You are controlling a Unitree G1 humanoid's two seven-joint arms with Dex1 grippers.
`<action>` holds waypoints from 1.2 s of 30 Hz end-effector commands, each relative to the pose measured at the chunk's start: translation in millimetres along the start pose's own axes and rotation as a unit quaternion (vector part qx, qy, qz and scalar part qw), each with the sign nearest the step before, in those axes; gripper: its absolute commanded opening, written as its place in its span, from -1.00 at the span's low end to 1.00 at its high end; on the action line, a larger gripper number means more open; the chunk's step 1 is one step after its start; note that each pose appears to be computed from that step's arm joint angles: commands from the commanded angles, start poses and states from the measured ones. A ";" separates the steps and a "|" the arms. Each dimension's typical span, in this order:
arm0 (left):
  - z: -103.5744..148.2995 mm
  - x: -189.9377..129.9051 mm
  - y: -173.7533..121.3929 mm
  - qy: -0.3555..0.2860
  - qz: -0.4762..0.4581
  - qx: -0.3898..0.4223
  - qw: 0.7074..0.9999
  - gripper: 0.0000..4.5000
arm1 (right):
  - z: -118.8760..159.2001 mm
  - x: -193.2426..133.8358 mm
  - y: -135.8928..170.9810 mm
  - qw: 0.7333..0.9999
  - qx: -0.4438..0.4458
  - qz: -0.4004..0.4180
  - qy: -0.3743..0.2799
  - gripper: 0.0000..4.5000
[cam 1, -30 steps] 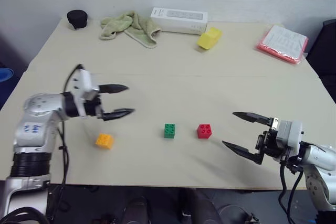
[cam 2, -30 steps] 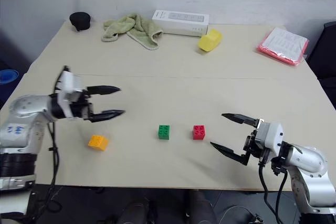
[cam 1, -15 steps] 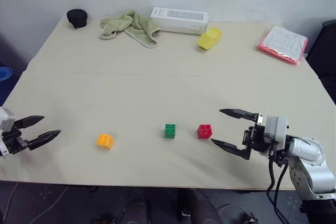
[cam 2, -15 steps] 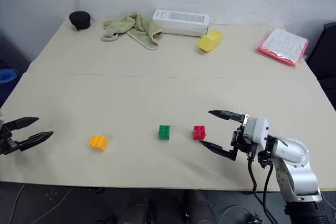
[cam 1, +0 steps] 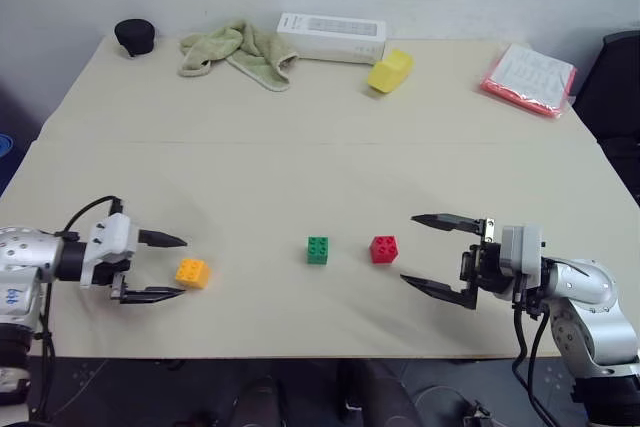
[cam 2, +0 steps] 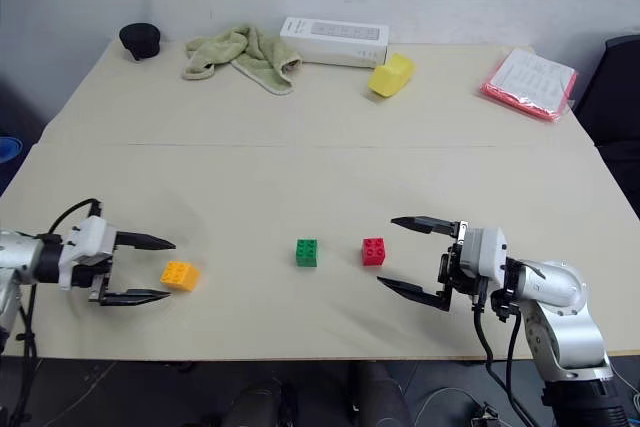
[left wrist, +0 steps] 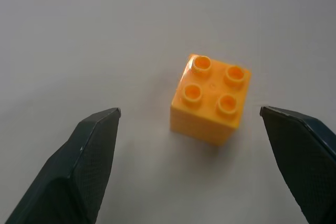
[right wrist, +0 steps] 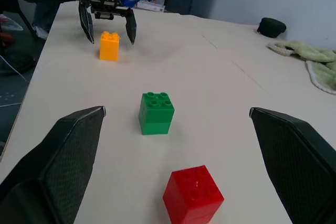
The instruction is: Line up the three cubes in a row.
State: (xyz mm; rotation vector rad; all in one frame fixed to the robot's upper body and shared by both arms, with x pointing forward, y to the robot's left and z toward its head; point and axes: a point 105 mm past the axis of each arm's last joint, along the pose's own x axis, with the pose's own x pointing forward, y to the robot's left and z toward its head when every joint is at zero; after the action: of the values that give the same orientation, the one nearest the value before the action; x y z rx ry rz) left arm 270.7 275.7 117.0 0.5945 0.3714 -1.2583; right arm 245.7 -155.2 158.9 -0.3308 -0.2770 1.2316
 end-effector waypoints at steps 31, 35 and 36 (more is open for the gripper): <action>69.5 107.6 27.5 0.007 -0.142 0.127 0.982 -0.32 | -2.6 -23.2 1.1 0.997 -0.016 -0.067 0.036 1.00; 66.8 111.9 33.0 0.015 -0.126 0.115 0.985 -0.32 | -3.8 -21.4 3.0 0.997 -0.013 -0.069 0.034 1.00; 67.1 113.6 34.8 0.015 -0.120 0.112 0.986 -0.32 | -4.1 -19.9 3.3 0.997 -0.012 -0.069 0.032 1.00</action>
State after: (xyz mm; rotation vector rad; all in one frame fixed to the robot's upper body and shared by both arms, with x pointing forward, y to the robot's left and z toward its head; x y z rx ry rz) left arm 326.4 151.9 110.5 0.7724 0.3348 -1.5763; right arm 240.0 -174.1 145.7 -0.3514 -0.2172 1.0911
